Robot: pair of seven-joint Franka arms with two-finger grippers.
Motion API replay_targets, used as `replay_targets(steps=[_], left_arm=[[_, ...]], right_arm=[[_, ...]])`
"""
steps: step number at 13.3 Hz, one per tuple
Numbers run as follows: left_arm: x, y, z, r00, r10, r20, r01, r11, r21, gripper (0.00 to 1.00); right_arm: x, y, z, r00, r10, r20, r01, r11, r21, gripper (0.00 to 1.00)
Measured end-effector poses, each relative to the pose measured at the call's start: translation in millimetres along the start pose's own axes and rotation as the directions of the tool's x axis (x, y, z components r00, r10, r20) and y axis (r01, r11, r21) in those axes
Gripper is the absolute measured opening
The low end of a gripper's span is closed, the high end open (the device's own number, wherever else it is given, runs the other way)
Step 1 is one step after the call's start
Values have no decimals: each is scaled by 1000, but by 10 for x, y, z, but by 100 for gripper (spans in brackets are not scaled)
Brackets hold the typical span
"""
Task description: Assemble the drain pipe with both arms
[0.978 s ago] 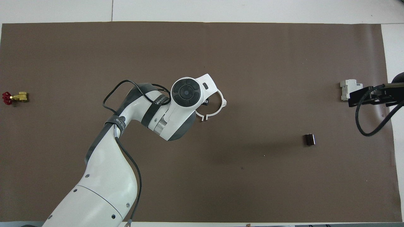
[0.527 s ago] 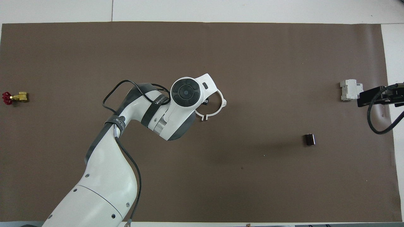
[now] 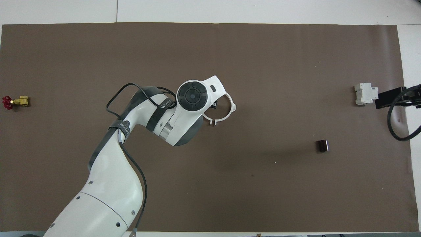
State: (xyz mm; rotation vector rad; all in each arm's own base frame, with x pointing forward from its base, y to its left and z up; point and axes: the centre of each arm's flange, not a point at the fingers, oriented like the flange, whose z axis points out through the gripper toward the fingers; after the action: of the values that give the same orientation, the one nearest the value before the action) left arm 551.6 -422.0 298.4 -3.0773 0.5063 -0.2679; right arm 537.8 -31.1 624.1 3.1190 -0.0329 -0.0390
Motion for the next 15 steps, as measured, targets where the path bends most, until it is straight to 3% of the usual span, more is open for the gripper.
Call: replay_targets(steps=[15], left_arm=[[-2, 13, -1, 1000, 2, -2, -2, 1000, -1, 21]], right_arm=[[6, 1, 40, 1000, 0, 4, 0, 1000, 0, 100]])
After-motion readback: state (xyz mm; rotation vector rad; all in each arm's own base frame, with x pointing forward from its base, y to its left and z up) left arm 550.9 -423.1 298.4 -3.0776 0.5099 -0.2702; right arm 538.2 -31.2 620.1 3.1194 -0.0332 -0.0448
